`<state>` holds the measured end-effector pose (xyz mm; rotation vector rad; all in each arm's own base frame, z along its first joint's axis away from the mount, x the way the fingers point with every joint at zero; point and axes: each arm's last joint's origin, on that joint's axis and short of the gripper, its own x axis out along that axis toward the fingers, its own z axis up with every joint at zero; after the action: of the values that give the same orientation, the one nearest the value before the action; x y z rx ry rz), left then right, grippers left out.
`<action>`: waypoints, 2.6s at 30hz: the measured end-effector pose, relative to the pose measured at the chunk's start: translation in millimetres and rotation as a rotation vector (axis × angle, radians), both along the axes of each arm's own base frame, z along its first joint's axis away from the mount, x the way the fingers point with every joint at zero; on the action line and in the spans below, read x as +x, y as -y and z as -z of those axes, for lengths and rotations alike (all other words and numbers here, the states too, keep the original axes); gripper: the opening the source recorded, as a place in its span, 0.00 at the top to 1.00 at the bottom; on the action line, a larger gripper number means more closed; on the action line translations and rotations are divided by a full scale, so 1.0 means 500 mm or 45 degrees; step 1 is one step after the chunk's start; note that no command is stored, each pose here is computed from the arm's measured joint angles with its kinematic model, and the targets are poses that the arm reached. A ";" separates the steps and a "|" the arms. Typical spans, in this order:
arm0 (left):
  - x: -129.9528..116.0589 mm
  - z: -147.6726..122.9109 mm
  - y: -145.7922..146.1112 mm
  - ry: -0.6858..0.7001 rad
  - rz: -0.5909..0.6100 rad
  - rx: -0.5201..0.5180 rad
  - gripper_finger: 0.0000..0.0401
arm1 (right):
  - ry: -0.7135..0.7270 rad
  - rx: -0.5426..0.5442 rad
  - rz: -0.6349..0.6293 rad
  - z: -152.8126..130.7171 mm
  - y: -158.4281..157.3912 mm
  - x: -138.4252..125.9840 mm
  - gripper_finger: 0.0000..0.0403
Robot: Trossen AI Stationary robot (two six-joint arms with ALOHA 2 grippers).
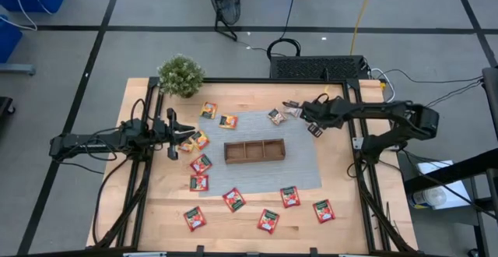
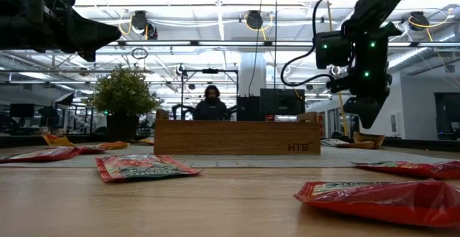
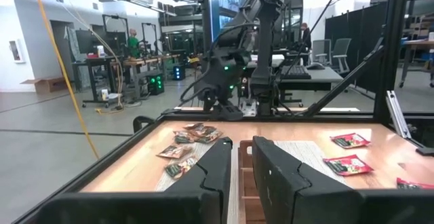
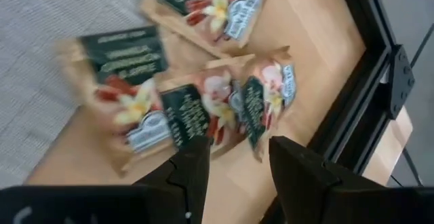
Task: Pick & Place Tea
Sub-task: Put the brown tea bag into the right section of the wooden organizer
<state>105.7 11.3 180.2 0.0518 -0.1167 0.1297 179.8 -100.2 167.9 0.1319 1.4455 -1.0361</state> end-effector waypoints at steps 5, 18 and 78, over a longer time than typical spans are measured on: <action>0.000 0.000 0.000 0.000 0.000 0.000 0.83 | 0.025 0.016 0.035 -0.003 0.009 -0.006 0.65; 0.000 0.000 0.000 0.000 0.001 0.000 0.83 | 0.093 -0.021 0.037 -0.004 0.027 0.001 0.65; 0.000 0.000 0.000 0.000 0.000 0.000 0.83 | 0.218 -0.141 -0.179 0.044 0.023 -0.007 1.00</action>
<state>105.7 11.3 180.2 0.0518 -0.1168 0.1295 176.6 -111.9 146.1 0.0373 1.2222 -0.9635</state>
